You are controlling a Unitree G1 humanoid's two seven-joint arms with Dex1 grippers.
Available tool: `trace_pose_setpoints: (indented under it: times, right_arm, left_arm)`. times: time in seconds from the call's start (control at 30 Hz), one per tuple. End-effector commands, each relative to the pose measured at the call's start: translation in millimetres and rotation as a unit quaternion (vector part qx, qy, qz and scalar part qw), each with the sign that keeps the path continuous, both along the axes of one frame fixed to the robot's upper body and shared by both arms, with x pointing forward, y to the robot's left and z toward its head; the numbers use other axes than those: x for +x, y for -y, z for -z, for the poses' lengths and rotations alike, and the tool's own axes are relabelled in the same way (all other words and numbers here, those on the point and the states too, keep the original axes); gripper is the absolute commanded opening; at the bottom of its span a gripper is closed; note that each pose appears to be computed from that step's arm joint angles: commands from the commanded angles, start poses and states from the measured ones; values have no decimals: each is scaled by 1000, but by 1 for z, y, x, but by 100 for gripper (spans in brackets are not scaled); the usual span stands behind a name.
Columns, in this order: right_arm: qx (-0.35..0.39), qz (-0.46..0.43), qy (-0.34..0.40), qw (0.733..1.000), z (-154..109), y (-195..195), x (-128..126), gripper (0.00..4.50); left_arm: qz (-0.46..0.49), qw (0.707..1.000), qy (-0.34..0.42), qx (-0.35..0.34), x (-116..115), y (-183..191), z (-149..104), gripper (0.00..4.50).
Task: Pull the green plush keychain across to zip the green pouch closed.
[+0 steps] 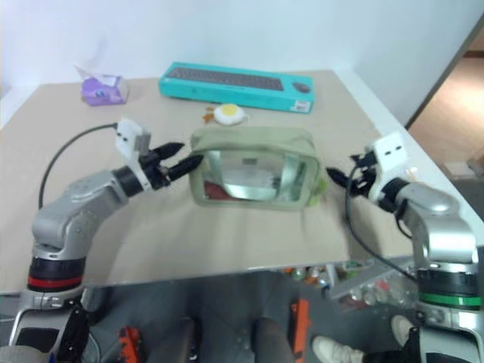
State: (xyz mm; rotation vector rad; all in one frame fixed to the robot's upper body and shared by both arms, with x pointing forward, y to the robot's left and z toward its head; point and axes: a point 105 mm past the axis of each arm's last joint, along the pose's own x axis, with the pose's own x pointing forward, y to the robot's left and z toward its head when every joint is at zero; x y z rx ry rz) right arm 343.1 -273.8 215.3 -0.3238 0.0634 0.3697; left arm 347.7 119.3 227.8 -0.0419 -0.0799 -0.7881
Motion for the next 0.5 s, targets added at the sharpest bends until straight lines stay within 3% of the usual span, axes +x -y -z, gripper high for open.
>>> trace_pose_setpoints:
  times: [0.03, 0.17, 0.4, 0.5]
  right_arm:
    - [-11, -5, 13, 1000, -18, 6, -21, 444]
    - [-6, -16, -24, 1000, -10, 8, -43, 444]
    - [-32, -131, -99, 986, 35, -58, -86, 444]
    - [-25, -167, -101, 980, 54, -88, -93, 444]
  left_arm:
    - [4, 999, 42, -16, -12, -17, -30, 448]
    - [-26, 999, 32, -1, -17, -42, -25, 448]
    - [-13, 986, -12, 164, -60, -44, 62, 448]
    - [15, 986, -24, 162, -76, -30, 80, 448]
